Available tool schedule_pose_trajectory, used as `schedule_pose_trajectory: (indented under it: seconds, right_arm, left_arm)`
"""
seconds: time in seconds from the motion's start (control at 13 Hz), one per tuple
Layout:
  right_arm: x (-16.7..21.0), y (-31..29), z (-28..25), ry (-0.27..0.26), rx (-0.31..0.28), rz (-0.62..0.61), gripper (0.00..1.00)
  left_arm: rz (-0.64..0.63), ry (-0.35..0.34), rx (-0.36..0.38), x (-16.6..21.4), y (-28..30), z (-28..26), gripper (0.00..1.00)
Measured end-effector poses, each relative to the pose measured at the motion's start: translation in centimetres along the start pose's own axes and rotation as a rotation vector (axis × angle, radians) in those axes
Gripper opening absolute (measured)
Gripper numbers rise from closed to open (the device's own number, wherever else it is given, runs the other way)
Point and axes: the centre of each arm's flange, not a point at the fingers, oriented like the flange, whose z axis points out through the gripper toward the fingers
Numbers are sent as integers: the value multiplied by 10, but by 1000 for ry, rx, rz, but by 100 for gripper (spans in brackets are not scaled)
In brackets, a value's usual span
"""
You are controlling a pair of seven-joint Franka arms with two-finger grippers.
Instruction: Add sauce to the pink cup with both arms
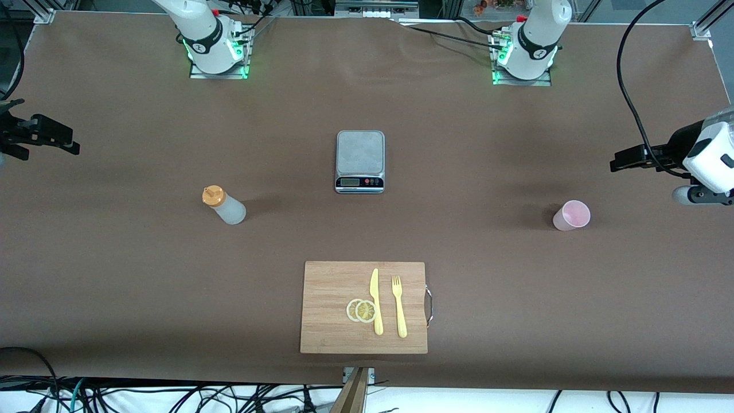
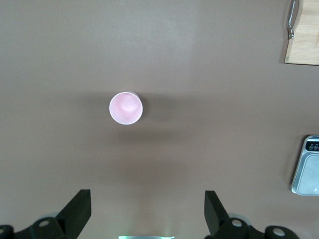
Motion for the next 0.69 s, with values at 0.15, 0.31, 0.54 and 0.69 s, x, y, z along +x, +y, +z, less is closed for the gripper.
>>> schedule_pose_trajectory:
  seconds: [0.15,0.31,0.54,0.69]
  right_arm:
    - [-1,7,1,-2,0,14,100]
    - [-2,15,2,-3,-1,29,100]
    - [-3,15,2,-3,-1,30,100]
    - [-3,15,2,-4,-1,30,100]
  left_arm:
    - [0,4,0,0,0,-2,100]
    - [0,6,0,0,0,-3,100]
    - [0,8,0,0,0,-4,100]
    - [0,8,0,0,0,-4,100]
